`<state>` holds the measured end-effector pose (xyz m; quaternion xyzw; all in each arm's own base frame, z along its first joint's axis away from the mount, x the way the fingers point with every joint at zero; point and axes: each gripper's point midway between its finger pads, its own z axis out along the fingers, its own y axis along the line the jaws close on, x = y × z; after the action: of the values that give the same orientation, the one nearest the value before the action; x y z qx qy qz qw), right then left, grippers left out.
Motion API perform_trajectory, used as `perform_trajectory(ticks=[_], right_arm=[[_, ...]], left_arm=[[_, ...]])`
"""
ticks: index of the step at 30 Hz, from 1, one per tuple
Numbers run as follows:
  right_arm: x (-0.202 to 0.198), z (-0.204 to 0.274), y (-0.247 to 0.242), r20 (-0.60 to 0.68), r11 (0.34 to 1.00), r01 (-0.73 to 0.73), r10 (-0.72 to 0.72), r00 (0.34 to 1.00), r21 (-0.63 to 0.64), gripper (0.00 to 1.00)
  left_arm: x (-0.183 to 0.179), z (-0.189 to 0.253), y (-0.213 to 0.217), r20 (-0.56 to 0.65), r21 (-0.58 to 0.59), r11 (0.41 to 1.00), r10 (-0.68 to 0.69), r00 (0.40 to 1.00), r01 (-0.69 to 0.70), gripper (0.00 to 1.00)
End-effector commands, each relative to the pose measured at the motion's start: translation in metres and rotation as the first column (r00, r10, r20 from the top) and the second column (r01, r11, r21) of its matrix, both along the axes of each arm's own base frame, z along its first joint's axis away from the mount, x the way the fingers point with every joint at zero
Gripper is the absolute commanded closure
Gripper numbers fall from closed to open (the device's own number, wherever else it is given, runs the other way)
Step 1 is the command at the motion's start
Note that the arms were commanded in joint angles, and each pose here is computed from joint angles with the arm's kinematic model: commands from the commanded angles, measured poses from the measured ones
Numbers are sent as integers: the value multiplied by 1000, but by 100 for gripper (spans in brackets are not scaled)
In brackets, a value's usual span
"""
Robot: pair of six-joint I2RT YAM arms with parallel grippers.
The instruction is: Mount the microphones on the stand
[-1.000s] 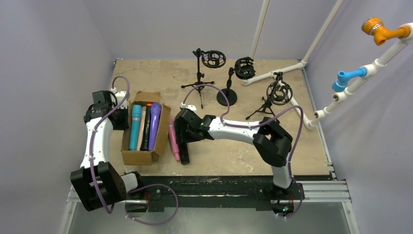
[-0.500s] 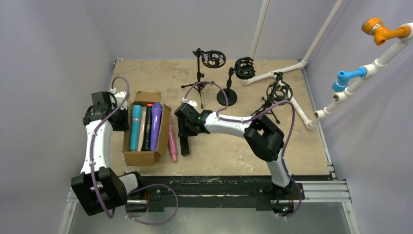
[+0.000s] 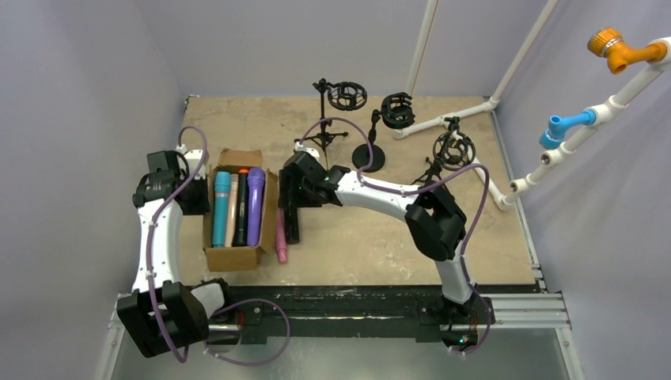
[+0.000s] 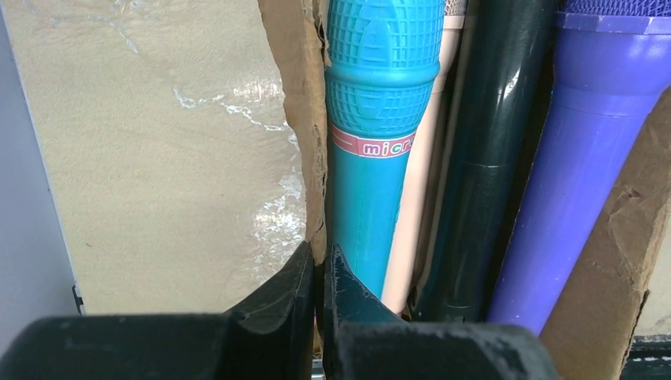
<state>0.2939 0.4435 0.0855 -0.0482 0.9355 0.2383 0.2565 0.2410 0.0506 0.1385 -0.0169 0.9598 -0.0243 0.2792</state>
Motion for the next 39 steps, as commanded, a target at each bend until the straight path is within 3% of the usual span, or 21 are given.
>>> perform_trajectory(ticks=[1,9,22,39], right_arm=[[1,85,6,111,991,-23,8,994,135,28],[-18,127,43,140,977,-126,102,985,175,33],[-23,144,73,142,965,-171,144,979,200,37],[-36,82,75,31,977,-182,179,983,112,38]], left_arm=[[10,28,-2,81,-15,1000,18,997,-17,100],[7,39,-1,85,-29,996,82,993,-79,100],[-1,60,-17,114,-104,990,104,988,-92,100],[-5,61,-18,122,-50,994,98,988,-92,100]])
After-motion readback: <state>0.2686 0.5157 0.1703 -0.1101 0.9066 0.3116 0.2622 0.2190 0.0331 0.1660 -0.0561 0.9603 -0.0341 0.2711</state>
